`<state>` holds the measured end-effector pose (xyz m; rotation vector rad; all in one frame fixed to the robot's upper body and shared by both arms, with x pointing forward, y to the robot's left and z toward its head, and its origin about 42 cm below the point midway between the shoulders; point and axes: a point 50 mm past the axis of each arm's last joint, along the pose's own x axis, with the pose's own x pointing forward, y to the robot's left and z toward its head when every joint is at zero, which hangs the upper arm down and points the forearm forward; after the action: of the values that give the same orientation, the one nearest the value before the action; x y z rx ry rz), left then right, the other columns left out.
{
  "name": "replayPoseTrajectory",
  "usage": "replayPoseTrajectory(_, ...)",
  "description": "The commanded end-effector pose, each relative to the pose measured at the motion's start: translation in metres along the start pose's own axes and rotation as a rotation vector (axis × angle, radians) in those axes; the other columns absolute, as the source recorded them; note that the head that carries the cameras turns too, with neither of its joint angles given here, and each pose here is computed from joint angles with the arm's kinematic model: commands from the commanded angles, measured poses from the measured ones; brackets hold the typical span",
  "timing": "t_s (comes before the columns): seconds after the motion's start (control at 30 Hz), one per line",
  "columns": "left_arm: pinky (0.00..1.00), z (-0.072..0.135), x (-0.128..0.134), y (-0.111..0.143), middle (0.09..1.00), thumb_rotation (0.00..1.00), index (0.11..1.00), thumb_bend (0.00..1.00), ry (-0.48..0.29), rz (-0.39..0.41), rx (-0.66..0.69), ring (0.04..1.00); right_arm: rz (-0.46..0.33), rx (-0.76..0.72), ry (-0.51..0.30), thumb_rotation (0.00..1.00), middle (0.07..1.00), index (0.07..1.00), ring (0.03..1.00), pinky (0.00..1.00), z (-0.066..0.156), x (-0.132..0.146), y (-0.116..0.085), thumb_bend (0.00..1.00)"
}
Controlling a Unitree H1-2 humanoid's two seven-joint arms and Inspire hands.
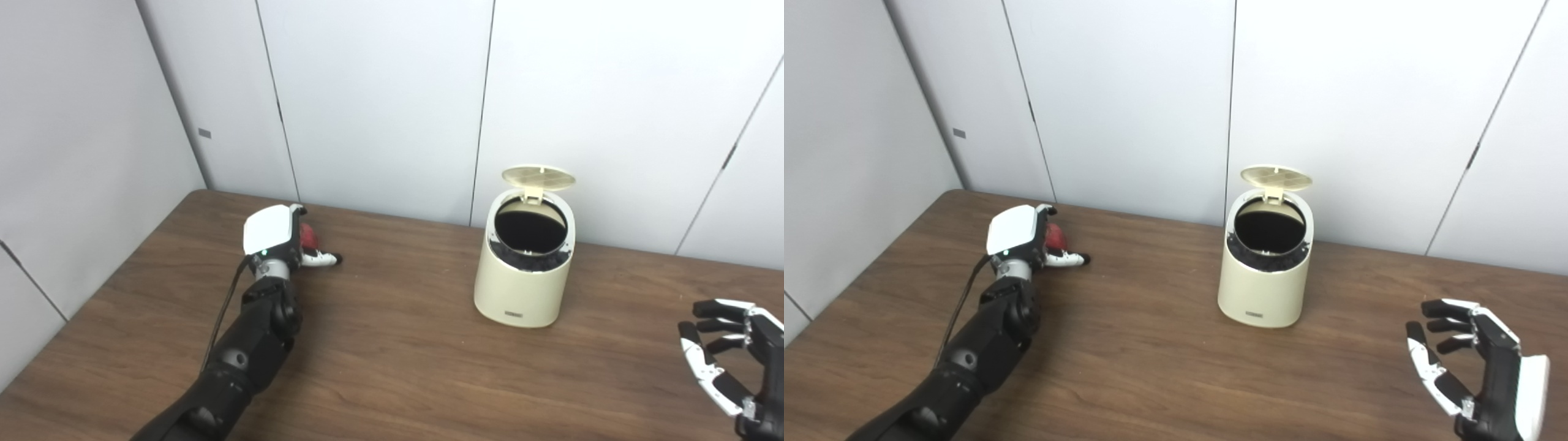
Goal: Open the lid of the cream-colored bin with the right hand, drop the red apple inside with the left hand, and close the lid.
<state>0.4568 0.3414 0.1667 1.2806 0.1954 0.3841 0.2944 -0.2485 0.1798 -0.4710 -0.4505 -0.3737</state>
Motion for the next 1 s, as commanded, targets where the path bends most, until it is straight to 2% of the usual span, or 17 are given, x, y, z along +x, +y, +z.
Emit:
replayPoseTrajectory(0.0,0.43,0.008,0.018,0.028,0.599,0.23,0.685,1.00,-0.018,0.050,0.048,0.523,-0.016,0.011,-0.050,0.00,0.566,0.536,0.517,0.35,0.013,0.007,-0.003,0.11)
replayPoseTrajectory(0.03,0.33,0.009,0.020,0.030,0.494,0.20,0.557,1.00,-0.012,0.025,0.059,0.414,-0.016,0.014,-0.052,0.00,0.563,0.536,0.514,0.34,0.014,0.007,-0.002,0.11)
replayPoseTrajectory(0.07,0.28,0.010,0.022,0.032,0.440,0.17,0.523,0.98,-0.006,-0.004,0.067,0.357,-0.016,0.018,-0.053,0.00,0.564,0.535,0.517,0.35,0.015,0.007,-0.002,0.10)
replayPoseTrajectory(0.1,0.25,0.011,0.024,0.033,0.411,0.14,0.543,0.95,-0.003,-0.032,0.082,0.321,-0.017,0.021,-0.054,0.00,0.565,0.534,0.519,0.35,0.016,0.007,-0.002,0.10)
replayPoseTrajectory(0.13,0.23,0.011,0.025,0.034,0.402,0.08,0.604,0.91,-0.001,-0.050,0.091,0.301,-0.018,0.023,-0.054,0.00,0.559,0.534,0.506,0.33,0.016,0.007,-0.001,0.10)
replayPoseTrajectory(0.17,0.22,0.011,0.025,0.035,0.400,0.06,0.624,0.90,-0.004,-0.059,0.124,0.294,-0.019,0.022,-0.057,0.00,0.557,0.534,0.502,0.33,0.016,0.007,-0.001,0.10)
replayPoseTrajectory(0.2,0.22,0.011,0.026,0.036,0.438,0.03,0.602,0.73,-0.005,-0.064,0.148,0.308,-0.020,0.021,-0.060,0.00,0.552,0.532,0.494,0.32,0.017,0.007,0.000,0.09)
replayPoseTrajectory(0.23,0.23,0.011,0.026,0.036,0.461,0.01,0.588,0.63,-0.004,-0.058,0.170,0.317,-0.020,0.021,-0.064,0.00,0.549,0.531,0.489,0.32,0.017,0.007,0.000,0.08)
replayPoseTrajectory(0.33,0.23,0.008,0.025,0.034,0.476,0.00,0.578,0.56,0.003,-0.030,0.196,0.328,-0.019,0.008,-0.069,0.00,0.554,0.531,0.500,0.34,0.017,0.008,0.000,0.07)
replayPoseTrajectory(0.4,0.23,0.008,0.023,0.035,0.448,0.00,0.553,0.51,-0.004,0.006,0.198,0.346,-0.019,0.013,-0.063,0.00,0.555,0.535,0.501,0.33,0.017,0.008,0.000,0.08)
replayPoseTrajectory(0.67,0.23,0.008,0.018,0.033,0.455,0.00,0.554,0.49,-0.013,0.052,0.174,0.351,-0.020,0.006,-0.076,0.00,0.562,0.532,0.514,0.34,0.017,0.009,0.001,0.06)
replayPoseTrajectory(0.77,0.24,0.011,0.017,0.037,0.451,0.00,0.554,0.49,-0.024,0.070,0.169,0.357,-0.023,0.028,-0.060,0.00,0.524,0.538,0.423,0.26,0.017,0.008,0.002,0.08)
replayPoseTrajectory(0.83,0.23,0.014,0.015,0.041,0.448,0.00,0.555,0.49,-0.040,0.096,0.152,0.358,-0.023,0.032,-0.060,0.00,0.534,0.538,0.460,0.29,0.017,0.007,0.002,0.09)
replayPoseTrajectory(0.97,0.19,0.032,0.000,0.058,0.441,0.00,0.532,0.49,-0.114,0.186,0.037,0.336,-0.026,0.034,-0.060,0.00,0.562,0.541,0.507,0.33,0.015,0.007,0.003,0.11)
